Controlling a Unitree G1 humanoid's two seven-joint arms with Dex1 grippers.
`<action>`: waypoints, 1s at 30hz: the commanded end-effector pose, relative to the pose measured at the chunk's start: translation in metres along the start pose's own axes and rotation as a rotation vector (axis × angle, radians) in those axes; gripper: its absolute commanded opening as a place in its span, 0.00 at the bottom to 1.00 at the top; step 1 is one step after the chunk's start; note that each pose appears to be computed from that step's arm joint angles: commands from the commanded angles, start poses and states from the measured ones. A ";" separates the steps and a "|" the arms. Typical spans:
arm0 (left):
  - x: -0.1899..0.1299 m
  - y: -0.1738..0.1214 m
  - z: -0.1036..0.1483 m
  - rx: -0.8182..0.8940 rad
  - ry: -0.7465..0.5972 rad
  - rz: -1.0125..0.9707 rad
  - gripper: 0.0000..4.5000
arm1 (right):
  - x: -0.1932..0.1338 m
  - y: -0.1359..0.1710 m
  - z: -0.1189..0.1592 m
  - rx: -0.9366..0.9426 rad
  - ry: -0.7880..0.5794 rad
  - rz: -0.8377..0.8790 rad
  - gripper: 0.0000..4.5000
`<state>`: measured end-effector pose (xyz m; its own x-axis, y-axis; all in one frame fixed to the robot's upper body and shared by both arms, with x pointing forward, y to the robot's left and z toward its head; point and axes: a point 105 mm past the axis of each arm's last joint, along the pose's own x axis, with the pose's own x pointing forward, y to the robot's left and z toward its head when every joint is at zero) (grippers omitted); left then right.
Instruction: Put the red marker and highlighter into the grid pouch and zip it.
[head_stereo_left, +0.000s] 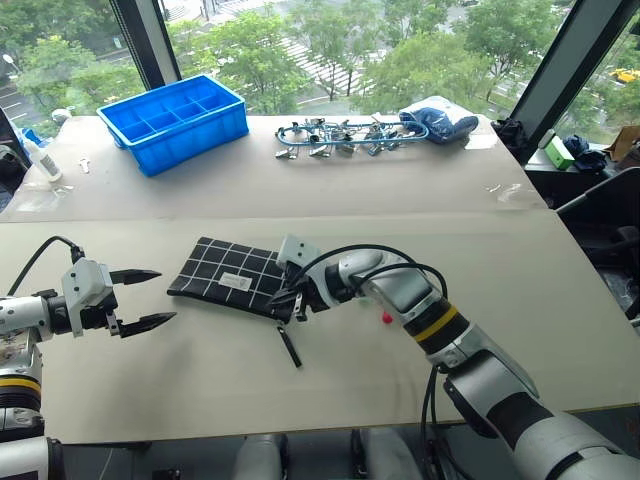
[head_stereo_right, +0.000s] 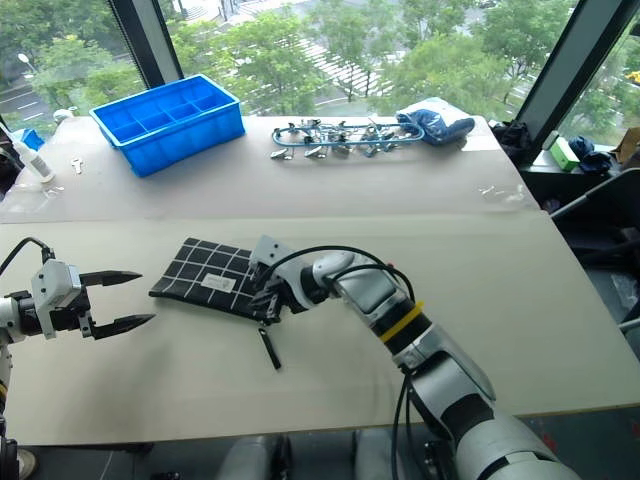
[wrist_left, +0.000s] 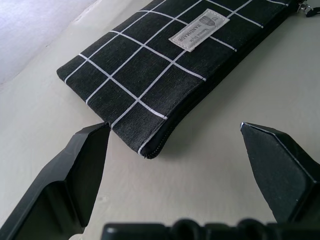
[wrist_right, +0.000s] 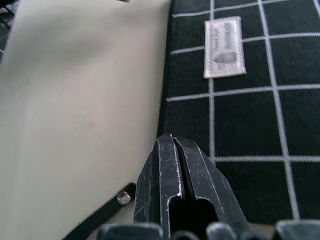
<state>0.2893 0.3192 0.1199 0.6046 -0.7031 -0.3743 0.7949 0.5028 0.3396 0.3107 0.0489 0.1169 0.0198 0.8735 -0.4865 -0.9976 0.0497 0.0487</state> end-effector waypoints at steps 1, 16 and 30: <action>-0.004 0.006 0.010 0.039 -0.018 0.016 1.00 | -0.003 0.017 0.006 -0.035 0.006 0.116 0.02; 0.000 0.004 0.011 0.012 -0.052 0.019 1.00 | 0.010 -0.009 -0.023 -0.099 0.196 -0.010 0.02; 0.005 0.004 0.015 0.005 -0.075 0.019 1.00 | -0.034 -0.044 -0.018 -0.192 0.225 -0.133 0.02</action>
<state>0.2917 0.3123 0.1213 0.6037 -0.7216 -0.3389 0.7950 0.5128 0.3241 0.3497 0.0098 0.1061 0.1433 0.7288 -0.6696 -0.9872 0.0571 -0.1491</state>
